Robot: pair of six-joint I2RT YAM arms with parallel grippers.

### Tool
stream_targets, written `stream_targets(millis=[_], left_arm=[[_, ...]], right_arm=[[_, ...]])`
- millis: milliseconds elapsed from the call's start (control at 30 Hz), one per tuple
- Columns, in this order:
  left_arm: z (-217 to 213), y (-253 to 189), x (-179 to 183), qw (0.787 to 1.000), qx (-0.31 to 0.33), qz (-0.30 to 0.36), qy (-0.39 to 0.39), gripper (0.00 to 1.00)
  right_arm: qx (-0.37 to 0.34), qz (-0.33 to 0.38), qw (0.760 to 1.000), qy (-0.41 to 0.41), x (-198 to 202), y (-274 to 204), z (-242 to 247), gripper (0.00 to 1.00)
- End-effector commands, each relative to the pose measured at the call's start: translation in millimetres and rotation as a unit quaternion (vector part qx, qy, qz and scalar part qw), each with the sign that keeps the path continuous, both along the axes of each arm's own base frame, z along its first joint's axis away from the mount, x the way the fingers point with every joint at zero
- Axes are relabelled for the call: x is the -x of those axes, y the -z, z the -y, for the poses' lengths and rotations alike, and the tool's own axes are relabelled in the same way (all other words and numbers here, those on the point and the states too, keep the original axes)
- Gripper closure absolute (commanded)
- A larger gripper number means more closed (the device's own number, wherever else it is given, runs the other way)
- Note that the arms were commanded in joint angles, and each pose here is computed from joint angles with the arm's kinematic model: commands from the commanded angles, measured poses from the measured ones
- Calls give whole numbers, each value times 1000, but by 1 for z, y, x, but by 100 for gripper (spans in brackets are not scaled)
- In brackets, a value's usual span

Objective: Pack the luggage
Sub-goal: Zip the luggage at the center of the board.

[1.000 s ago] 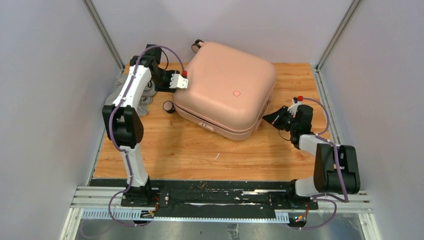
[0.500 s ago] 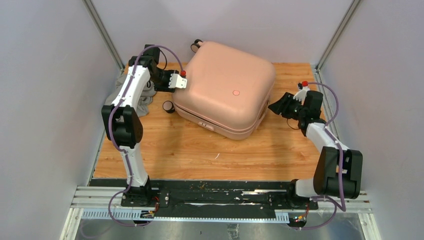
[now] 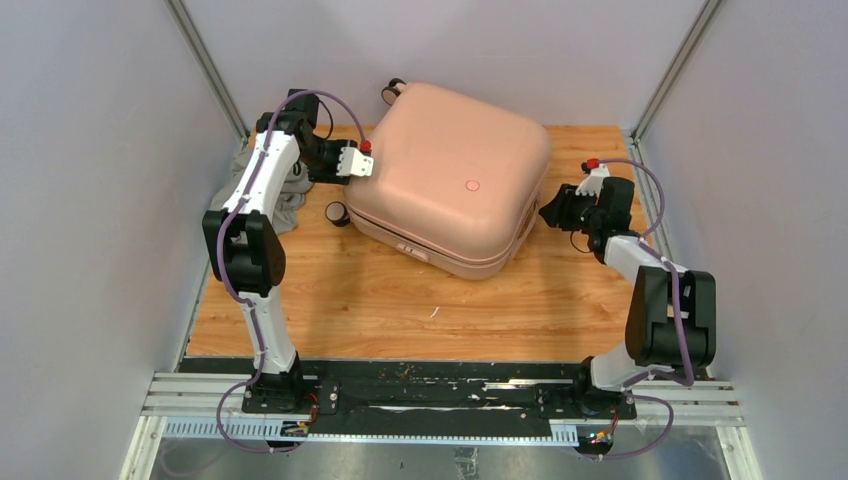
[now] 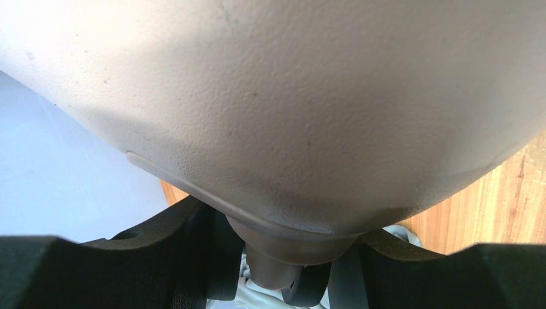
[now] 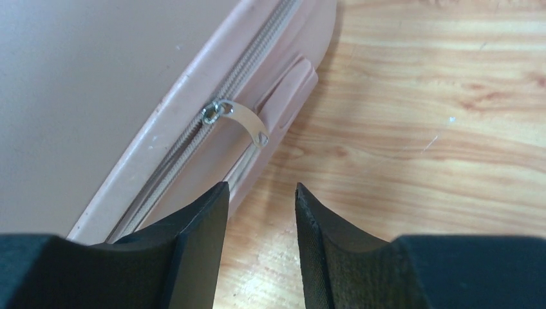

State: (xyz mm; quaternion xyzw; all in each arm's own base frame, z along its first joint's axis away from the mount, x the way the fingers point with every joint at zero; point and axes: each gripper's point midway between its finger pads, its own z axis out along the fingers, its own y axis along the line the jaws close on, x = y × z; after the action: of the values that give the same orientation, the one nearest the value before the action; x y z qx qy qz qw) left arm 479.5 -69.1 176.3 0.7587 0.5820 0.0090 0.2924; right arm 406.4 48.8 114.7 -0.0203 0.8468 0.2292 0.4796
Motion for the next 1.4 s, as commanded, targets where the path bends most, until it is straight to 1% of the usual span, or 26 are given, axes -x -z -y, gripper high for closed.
stream_targets(millis=[0, 67, 167, 300, 367, 433, 467, 733, 967, 1100, 1267, 1367], left_arm=[[0, -38, -10, 997, 40, 47, -36, 100], [0, -38, -10, 997, 42, 47, -35, 100], [1, -38, -10, 997, 43, 46, -34, 100], [1, -39, -10, 997, 40, 49, -33, 100], [0, -39, -10, 998, 38, 49, -33, 100], [0, -39, -11, 998, 37, 49, -33, 100], [0, -39, -10, 998, 37, 49, -33, 100], [1, -38, -10, 998, 37, 49, -30, 100], [0, -37, -10, 998, 34, 50, -29, 100], [-1, -35, -10, 998, 30, 48, -28, 100], [-1, -33, -10, 998, 30, 46, -29, 100], [-2, -31, -10, 998, 27, 45, -28, 100]], right_arm=[[60, 64, 996, -4, -18, -3, -3, 54], [73, 72, 995, -6, -23, -2, -6, 54], [82, 67, 994, -9, -31, 6, -10, 55], [95, 85, 992, -12, -39, 2, -12, 55], [106, 88, 990, -25, -41, 2, -25, 55], [112, 88, 989, -26, -43, 2, -28, 55], [127, 97, 987, -29, -45, 2, -28, 55], [181, 128, 975, -3, -56, -5, -21, 55], [174, 163, 971, 1, -64, -19, -23, 55], [158, 199, 967, 7, -64, -33, -26, 57], [136, 235, 963, 5, -67, -48, -33, 67], [128, 244, 961, 8, -70, -51, -34, 71]])
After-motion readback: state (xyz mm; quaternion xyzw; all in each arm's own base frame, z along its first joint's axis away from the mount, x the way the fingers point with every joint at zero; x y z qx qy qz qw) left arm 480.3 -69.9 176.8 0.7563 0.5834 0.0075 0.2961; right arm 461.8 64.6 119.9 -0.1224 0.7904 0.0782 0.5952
